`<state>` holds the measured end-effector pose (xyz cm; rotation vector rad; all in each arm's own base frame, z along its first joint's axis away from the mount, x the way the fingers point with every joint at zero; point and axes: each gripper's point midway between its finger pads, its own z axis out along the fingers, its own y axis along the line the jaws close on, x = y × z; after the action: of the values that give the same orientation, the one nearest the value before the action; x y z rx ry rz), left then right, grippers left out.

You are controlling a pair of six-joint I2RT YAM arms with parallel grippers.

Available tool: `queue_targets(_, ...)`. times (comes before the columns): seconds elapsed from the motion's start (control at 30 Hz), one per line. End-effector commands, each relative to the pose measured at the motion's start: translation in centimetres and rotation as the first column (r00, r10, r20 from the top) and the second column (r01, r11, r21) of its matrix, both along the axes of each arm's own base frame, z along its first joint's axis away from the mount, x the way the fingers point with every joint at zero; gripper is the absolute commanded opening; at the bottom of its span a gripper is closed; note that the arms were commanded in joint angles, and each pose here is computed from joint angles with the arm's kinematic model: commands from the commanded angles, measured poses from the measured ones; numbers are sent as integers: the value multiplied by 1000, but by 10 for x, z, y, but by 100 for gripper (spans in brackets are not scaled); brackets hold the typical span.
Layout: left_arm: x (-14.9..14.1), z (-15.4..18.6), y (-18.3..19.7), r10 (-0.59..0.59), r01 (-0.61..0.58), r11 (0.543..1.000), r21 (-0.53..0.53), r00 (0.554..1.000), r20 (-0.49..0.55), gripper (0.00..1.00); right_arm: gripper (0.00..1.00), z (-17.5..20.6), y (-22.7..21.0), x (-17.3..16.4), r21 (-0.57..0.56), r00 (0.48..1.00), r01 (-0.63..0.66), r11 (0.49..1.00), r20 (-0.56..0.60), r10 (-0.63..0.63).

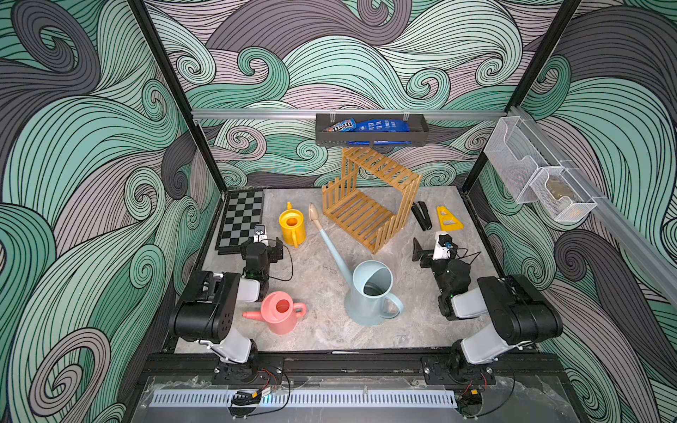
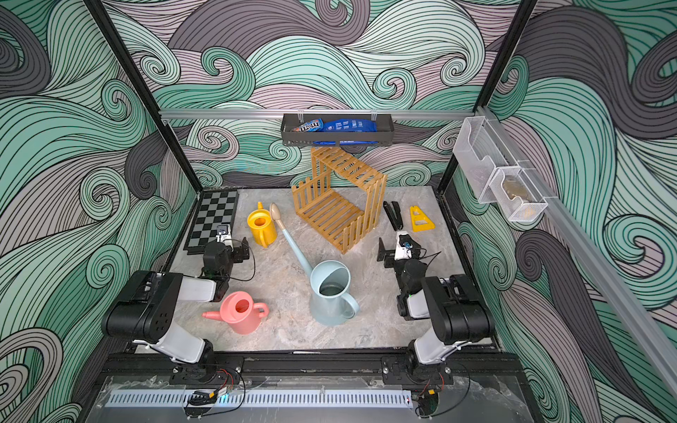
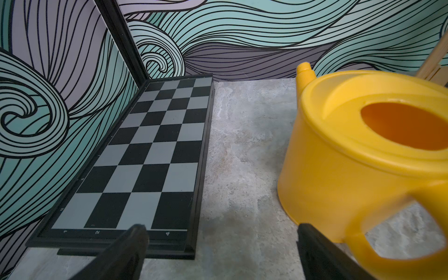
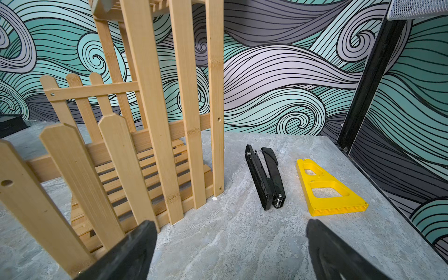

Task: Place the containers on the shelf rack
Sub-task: Adjust the shelf at the center of the board.

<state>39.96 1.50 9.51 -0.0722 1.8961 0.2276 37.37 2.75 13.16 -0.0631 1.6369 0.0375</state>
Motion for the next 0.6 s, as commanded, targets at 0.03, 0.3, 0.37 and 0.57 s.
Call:
queue_targets(0.03, -1, -3, -1, 1, -1, 1000, 14, 1000, -9, 99, 99, 5, 1, 1, 0, 1000, -5, 1000, 14, 4)
queue_targets(0.3, -1, -2, -1, 1, -1, 1000, 13, 1000, -6, 99, 99, 5, 1, 1, 2, 1000, -9, 1000, 14, 9)
queue_targets(0.37, -1, -2, -1, 0, 0, 1000, 13, 1000, -7, 99, 99, 5, 1, 1, 1, 1000, -12, 1000, 17, 12)
queue_targets(0.57, -7, 18, -14, -86, 86, 996, 15, 996, 9, 99, 99, 23, -10, -11, 21, 997, 45, 999, 63, -46)
